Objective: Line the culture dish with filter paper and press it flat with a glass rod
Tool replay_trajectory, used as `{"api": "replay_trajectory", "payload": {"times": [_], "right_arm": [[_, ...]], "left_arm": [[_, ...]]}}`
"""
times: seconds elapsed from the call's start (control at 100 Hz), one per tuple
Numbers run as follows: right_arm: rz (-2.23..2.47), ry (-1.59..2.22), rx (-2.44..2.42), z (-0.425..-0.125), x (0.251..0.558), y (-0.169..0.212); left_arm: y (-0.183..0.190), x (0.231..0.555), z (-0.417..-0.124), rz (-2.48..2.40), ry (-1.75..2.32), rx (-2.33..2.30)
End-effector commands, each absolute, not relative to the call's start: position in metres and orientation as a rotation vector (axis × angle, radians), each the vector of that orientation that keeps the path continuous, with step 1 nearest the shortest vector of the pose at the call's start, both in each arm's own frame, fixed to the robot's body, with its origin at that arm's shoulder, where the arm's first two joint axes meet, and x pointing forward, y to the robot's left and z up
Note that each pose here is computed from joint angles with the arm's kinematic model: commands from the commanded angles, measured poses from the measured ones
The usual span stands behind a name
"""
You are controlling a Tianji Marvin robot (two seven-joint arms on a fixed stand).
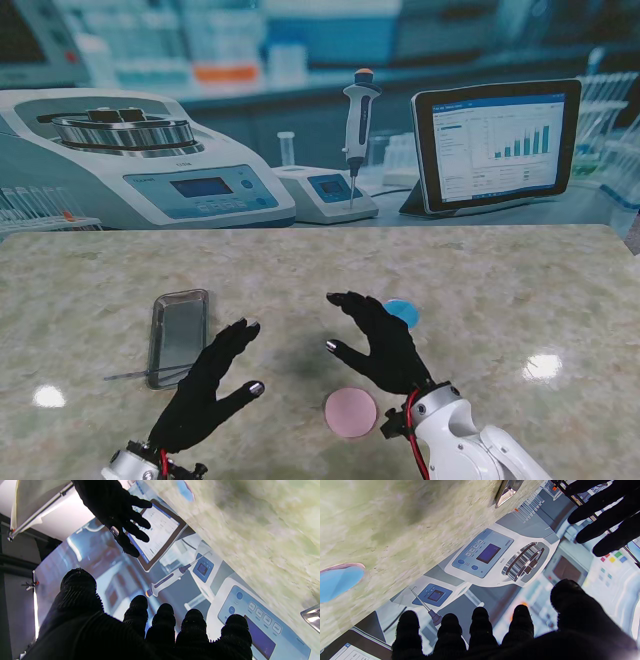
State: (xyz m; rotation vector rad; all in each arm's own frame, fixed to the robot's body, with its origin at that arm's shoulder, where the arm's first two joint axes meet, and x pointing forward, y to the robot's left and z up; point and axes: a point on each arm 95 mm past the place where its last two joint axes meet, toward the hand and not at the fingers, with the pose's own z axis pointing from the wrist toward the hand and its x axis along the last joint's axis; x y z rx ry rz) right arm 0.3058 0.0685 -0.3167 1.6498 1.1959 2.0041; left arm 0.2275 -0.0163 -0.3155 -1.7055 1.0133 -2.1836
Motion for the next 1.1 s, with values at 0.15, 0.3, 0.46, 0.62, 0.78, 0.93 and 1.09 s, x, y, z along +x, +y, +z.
{"api": "replay_trajectory", "payload": {"times": [0.15, 0.3, 0.46, 0.62, 0.78, 0.93, 1.09], "right_arm": [[2.002, 1.231, 1.685, -0.329, 0.301, 0.075], [2.009, 1.243, 1.699, -0.336, 0.3, 0.078], [2.02, 1.235, 1.704, -0.339, 0.299, 0.078], [2.029, 1.233, 1.712, -0.341, 0.298, 0.077], [2.05, 1.231, 1.72, -0.342, 0.299, 0.077], [2.069, 1.218, 1.728, -0.341, 0.301, 0.077], [2.075, 1.223, 1.726, -0.341, 0.301, 0.077]], "left_arm": [[-0.021, 0.239, -0.319, -2.17, 0.941, -1.755], [-0.024, 0.245, -0.318, -2.169, 0.892, -1.781], [-0.027, 0.247, -0.319, -2.159, 0.863, -1.793], [-0.028, 0.249, -0.322, -2.151, 0.841, -1.818], [-0.03, 0.249, -0.322, -2.146, 0.829, -1.828], [-0.031, 0.249, -0.321, -2.144, 0.826, -1.831], [-0.032, 0.248, -0.32, -2.146, 0.832, -1.828]]}}
